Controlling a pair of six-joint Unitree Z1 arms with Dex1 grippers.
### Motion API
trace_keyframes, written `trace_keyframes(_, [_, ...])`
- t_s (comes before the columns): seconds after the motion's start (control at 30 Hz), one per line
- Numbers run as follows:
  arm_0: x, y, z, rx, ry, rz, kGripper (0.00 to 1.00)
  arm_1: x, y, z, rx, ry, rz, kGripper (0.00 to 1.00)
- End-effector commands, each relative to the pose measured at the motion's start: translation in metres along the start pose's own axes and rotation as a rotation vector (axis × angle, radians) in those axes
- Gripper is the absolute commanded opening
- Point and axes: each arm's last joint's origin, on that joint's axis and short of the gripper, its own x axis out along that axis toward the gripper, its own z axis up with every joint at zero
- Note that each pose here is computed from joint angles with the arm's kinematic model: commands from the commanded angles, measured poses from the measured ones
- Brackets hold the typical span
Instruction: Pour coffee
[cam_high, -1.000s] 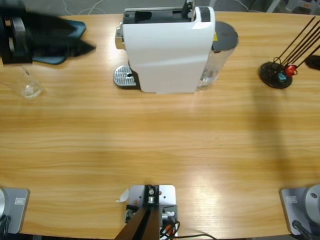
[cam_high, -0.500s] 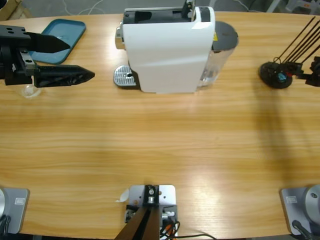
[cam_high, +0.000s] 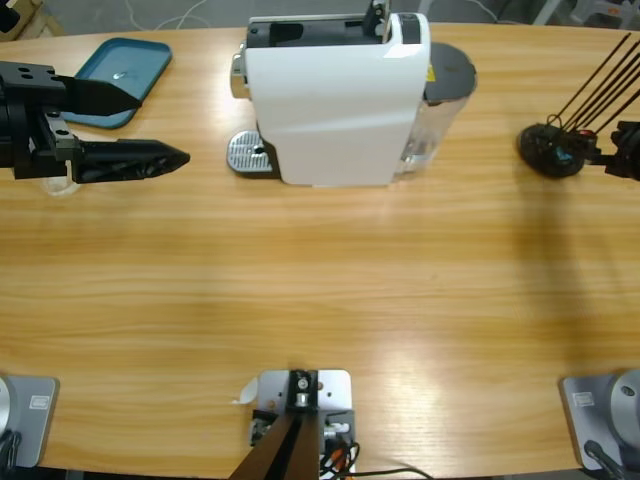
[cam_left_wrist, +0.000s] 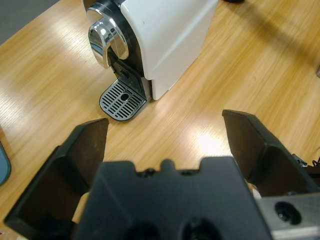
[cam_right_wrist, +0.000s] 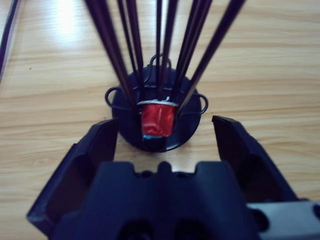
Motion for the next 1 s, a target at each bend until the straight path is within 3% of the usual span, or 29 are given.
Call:
trace_keyframes(0.03, [0.0039,-0.0021,-0.0132,-0.012,0.041,-0.006,0.987,0.0095,-0.0034,-0.0087,-0.003,0.024,0.002,0.637])
trace_keyframes(0.4, [0.003,-0.0021,-0.0168,-0.026,0.045,-0.002,0.987,0.0109,-0.0031,-0.0112,-0.005,0.038,0.004,0.628])
trace_keyframes(0.5, [0.0024,-0.0021,-0.0167,-0.026,0.043,-0.002,0.987,0.0108,-0.003,-0.0116,-0.013,0.037,0.007,0.508])
trace_keyframes(0.6, [0.0019,-0.0022,-0.0166,-0.028,0.041,-0.002,0.987,0.0107,-0.0029,-0.0115,-0.013,0.032,0.01,0.5])
trace_keyframes(0.67, [0.0019,-0.0022,-0.0166,-0.03,0.041,-0.002,0.987,0.0103,-0.0029,-0.012,-0.014,0.027,0.011,0.377])
trace_keyframes(1.0, [0.0016,-0.0022,-0.0173,-0.034,0.042,-0.002,0.987,0.0101,-0.003,-0.0127,-0.018,0.017,0.011,0.218])
